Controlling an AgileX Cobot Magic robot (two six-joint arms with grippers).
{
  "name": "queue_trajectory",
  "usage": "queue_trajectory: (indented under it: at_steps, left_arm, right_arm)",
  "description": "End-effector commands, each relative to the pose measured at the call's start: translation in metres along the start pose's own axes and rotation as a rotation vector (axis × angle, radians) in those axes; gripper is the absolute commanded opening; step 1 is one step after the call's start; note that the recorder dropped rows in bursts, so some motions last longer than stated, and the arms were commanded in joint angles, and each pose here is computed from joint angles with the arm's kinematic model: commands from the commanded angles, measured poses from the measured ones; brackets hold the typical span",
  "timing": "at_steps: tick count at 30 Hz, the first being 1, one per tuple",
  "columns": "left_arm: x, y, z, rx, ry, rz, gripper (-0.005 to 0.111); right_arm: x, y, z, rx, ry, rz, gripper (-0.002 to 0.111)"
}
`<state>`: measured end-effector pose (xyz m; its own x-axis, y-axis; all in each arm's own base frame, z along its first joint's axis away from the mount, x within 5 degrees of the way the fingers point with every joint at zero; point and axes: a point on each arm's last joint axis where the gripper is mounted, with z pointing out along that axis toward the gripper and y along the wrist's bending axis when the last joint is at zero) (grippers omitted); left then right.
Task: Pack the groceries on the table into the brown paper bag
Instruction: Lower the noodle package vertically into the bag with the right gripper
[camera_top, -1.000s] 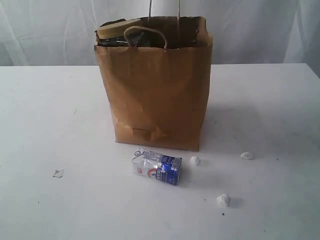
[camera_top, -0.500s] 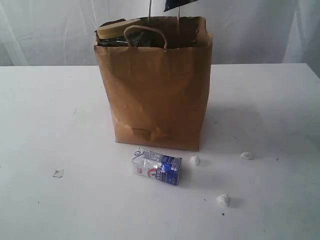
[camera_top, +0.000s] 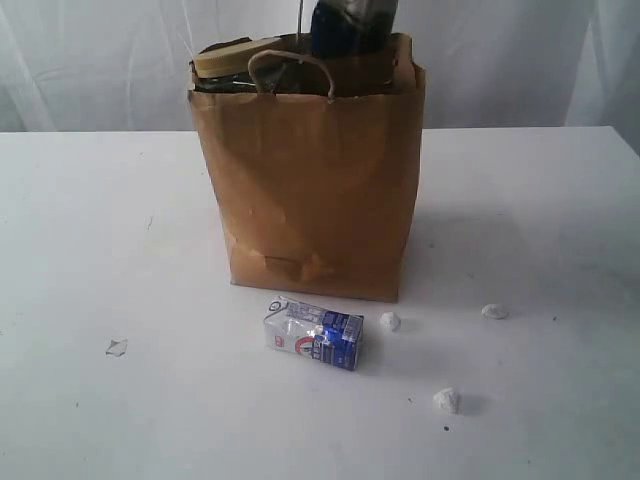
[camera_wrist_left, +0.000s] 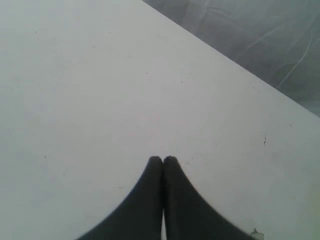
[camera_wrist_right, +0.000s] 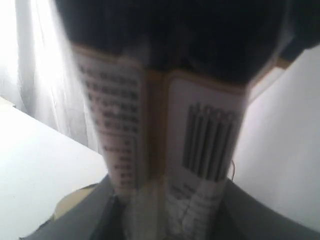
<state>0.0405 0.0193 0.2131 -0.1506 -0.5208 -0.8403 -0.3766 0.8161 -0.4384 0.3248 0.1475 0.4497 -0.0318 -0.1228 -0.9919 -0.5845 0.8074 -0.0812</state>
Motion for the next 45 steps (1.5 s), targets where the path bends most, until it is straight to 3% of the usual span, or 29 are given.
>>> queue_trajectory:
  at_steps: [1,5,8,11,24,29,34,45]
  left_arm:
    - [0.002,0.001,0.000,0.005,0.003,0.002,0.000]
    - [0.002,0.001,0.000,0.006,0.002,0.002,0.000]
    - [0.002,0.001,0.000,0.006,0.002,0.002,0.000]
    - [0.002,0.001,0.000,0.006,0.002,0.002,0.000]
    - [0.002,0.001,0.000,0.008,0.000,0.002,0.000]
    - [0.001,0.000,0.000,0.013,-0.004,0.002,0.000]
    - [0.001,0.000,0.000,0.014,-0.005,0.002,0.000]
    - [0.001,0.000,0.000,0.014,-0.005,0.002,0.000]
  right_arm:
    - [0.006,-0.007,0.010,0.049,-0.014,0.024,0.000]
    - [0.014,-0.005,0.015,0.019,0.027,0.008,0.000]
    - [0.037,0.000,0.018,-0.044,0.137,-0.023,0.000]
    - [0.055,-0.001,0.019,-0.027,0.193,-0.071,0.000]
    - [0.107,-0.010,0.056,0.009,0.297,-0.044,0.000]
    - [0.099,-0.010,0.053,0.017,0.272,-0.068,0.000]
    - [0.078,-0.009,0.042,0.016,0.215,-0.229,0.000]
    - [0.076,-0.003,0.036,-0.067,0.238,-0.360,0.000]
